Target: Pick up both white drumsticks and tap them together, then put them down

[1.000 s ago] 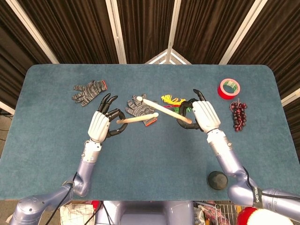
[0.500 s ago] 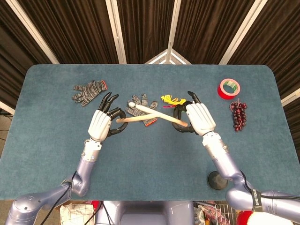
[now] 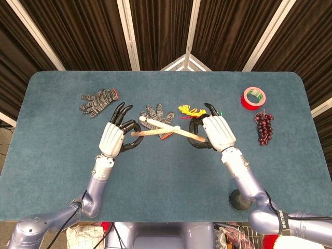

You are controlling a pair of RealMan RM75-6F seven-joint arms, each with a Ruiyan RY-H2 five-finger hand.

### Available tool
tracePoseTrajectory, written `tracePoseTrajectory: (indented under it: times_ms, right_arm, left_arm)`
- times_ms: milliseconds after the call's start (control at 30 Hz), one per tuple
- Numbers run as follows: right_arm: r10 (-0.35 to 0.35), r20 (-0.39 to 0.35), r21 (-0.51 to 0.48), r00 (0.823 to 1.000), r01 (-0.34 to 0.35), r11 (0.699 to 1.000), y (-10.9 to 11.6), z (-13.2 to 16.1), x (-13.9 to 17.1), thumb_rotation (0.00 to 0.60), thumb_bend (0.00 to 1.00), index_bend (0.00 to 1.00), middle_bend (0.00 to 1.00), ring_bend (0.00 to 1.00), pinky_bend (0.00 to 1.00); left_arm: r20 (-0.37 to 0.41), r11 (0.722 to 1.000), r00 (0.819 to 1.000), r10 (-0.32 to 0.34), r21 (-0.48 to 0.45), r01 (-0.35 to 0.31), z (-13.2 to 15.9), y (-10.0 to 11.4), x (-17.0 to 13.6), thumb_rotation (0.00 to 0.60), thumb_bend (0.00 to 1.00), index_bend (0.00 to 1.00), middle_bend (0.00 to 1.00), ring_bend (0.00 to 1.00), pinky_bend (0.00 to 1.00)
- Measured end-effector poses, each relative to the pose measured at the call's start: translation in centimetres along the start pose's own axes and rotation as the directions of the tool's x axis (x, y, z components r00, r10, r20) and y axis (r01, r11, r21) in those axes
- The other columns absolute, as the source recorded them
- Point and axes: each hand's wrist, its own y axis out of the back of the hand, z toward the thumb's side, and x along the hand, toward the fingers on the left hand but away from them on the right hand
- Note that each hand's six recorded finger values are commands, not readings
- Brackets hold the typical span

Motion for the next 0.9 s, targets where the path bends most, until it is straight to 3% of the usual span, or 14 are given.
tracePoseTrajectory:
  times_ms: [900]
  right_arm:
    - [0.007,-0.012,-0.017,1.000,-0.007,1.000,0.04,0.27,0.39,0.600,0.38,0.71,0.62,0.41,0.01]
  left_arm:
    - [-0.001,1.000,1.000,-0.002,0.000,0.002,0.02,-0.45,-0.05,0.600,0.46,0.65,0.63,0.12,0.00]
